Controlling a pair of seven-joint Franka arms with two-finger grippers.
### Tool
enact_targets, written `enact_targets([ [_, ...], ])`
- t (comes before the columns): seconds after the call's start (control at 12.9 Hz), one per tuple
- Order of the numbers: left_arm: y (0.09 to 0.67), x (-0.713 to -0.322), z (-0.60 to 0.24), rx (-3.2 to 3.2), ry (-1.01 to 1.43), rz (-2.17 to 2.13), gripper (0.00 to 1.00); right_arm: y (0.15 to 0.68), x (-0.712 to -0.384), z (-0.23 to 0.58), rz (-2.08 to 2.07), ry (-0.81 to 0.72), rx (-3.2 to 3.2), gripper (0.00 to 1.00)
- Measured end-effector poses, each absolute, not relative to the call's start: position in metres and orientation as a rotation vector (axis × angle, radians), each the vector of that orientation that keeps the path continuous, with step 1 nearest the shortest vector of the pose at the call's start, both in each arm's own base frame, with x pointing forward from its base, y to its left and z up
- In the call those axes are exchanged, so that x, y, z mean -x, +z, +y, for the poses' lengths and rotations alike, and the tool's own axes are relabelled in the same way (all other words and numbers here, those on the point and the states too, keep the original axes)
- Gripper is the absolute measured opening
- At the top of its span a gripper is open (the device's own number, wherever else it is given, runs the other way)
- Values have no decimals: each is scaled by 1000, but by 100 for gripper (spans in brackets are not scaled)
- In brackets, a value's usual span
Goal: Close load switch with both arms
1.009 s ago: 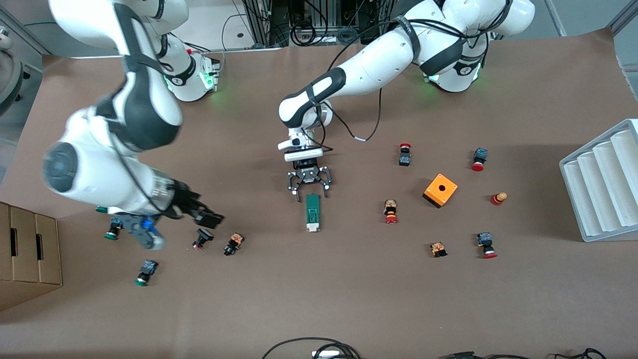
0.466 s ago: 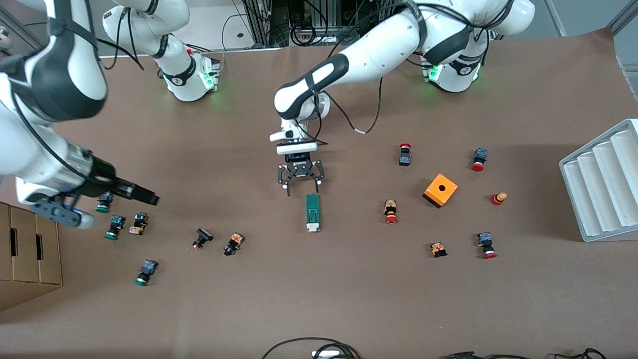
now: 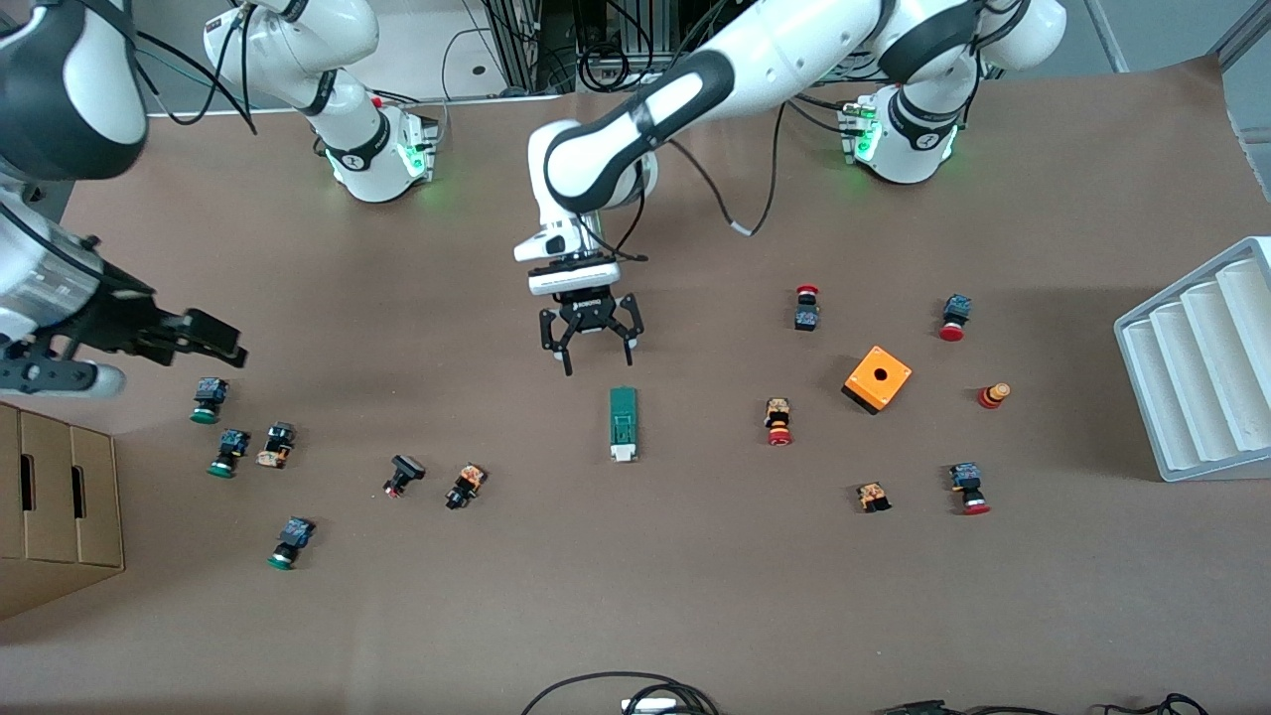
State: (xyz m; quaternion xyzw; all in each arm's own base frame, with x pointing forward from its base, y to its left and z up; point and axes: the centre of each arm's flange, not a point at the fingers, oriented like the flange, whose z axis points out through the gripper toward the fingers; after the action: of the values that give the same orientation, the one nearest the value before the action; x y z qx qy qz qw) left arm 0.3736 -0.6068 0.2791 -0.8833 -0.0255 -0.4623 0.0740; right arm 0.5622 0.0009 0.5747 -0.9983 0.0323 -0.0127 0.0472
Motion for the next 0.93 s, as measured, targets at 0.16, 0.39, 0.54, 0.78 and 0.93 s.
enact_targets([
  [0.16, 310, -381, -602, 2653, -1345, -35, 100, 570, -554, -21, 32, -81, 3040, 100],
  [0.39, 337, -395, -591, 2650, -1274, 29, 100, 553, -542, -27, 16, -89, 3032, 100],
  [0.54, 356, -409, -580, 2651, -1224, 69, 100, 549, -540, -22, 6, -79, 3032, 100],
  [0.78, 385, -429, -565, 2688, -1150, 148, 100, 546, -541, -20, -14, -76, 3054, 100],
  [0.93, 394, -437, -556, 2694, -1102, 171, 100, 546, -543, -19, -20, -90, 3064, 100],
])
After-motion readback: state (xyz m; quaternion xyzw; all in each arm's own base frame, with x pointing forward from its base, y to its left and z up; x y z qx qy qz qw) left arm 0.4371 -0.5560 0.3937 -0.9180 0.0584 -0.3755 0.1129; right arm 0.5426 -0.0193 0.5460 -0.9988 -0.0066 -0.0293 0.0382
